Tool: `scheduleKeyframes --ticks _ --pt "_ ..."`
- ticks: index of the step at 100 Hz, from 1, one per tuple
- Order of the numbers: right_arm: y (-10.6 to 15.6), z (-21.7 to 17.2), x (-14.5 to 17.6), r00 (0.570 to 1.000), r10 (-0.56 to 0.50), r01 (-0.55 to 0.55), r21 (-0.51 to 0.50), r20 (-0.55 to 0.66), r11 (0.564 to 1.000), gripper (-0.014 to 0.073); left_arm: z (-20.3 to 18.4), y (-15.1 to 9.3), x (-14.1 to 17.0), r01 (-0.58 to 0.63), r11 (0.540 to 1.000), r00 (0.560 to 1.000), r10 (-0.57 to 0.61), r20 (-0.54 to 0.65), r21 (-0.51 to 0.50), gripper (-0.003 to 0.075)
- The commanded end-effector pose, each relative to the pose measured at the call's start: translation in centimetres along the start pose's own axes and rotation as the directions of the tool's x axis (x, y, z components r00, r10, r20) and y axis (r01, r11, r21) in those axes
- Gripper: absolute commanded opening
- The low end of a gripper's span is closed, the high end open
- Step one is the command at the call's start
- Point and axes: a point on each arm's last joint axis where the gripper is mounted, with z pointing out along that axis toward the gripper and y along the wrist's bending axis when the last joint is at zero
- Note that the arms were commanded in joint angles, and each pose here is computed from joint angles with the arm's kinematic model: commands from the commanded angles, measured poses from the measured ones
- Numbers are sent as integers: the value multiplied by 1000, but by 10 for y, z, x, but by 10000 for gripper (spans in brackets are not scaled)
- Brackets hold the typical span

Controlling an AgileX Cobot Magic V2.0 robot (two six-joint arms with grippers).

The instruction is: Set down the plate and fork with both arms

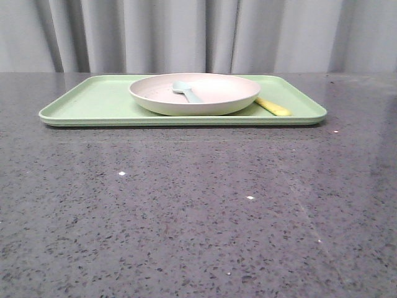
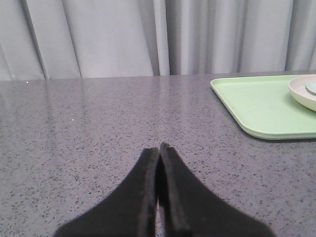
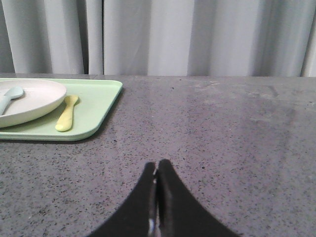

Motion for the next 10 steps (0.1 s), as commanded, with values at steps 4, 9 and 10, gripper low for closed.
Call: scheduleKeyframes --ticks 4,9,10 --pt "1 -3 -11 994 -10 11 -7 112 1000 -66 -2 0 -5 13 1000 995 -13 99 -2 -20" --pt "1 -3 -11 994 -10 11 -7 112 1000 -66 -2 0 -5 13 1000 995 -13 99 -2 -20" --pt "1 -3 -11 994 -10 11 -7 112 1000 -66 -2 0 -5 13 1000 995 -13 99 -2 -20"
